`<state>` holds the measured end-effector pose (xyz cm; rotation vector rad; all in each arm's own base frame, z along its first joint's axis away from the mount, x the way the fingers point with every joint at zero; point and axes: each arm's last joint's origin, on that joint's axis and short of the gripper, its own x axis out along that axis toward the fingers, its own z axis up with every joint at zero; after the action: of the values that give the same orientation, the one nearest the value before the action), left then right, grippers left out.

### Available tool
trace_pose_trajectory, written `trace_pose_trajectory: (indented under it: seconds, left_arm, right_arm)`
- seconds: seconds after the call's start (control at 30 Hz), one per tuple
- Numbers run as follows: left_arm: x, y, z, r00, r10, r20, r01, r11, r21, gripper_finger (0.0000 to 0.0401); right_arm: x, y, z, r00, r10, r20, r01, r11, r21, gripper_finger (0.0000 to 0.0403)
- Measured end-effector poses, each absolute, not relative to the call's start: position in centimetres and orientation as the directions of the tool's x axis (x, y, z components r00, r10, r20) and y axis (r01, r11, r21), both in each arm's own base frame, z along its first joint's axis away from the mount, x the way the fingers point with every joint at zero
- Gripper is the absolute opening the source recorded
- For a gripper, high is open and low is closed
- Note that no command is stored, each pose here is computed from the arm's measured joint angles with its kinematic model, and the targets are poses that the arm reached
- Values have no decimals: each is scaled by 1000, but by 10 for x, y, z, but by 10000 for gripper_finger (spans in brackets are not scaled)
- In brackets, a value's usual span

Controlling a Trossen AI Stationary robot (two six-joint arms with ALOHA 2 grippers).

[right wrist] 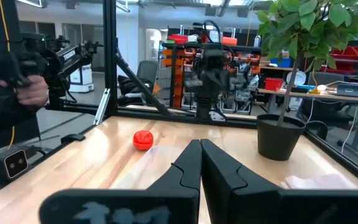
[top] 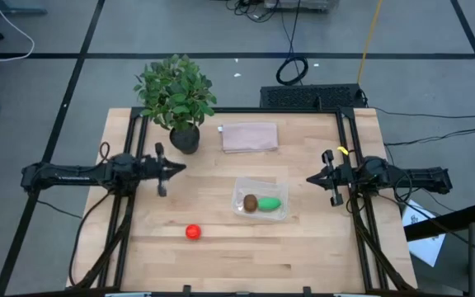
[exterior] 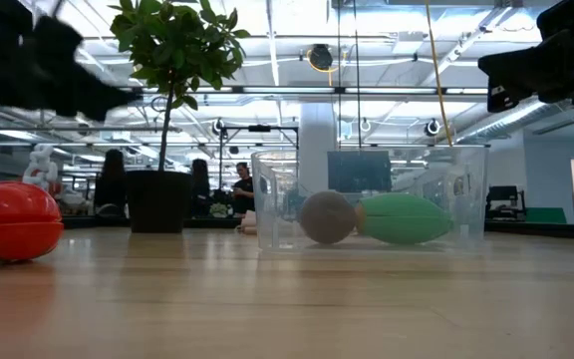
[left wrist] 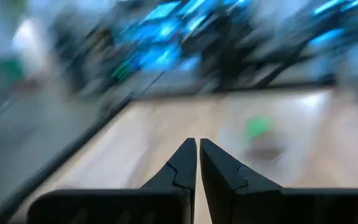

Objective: Pick and placing Produce into tupperware
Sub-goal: Put the red tomato into the transparent bin

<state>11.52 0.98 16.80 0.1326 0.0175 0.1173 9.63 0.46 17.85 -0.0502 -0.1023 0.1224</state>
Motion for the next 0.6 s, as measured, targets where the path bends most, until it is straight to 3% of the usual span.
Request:
trace_pose_trajectory:
  seconds: [0.1, 0.2, 0.6]
  left_arm:
    - [115, 3, 184, 989, -60, 137, 35, 983, 178, 26]
    - [113, 1, 203, 974, -88, 208, 54, 985, 162, 26]
    - [117, -10, 269, 978, -189, 82, 177, 975, 134, 26]
  right_arm:
    - [96, 5, 178, 987, 124, 98, -120, 992, -49, 0]
    - [96, 5, 178, 988, 124, 97, -120, 992, -49, 0]
    - [96, 5, 178, 988, 124, 90, -120, 992, -48, 0]
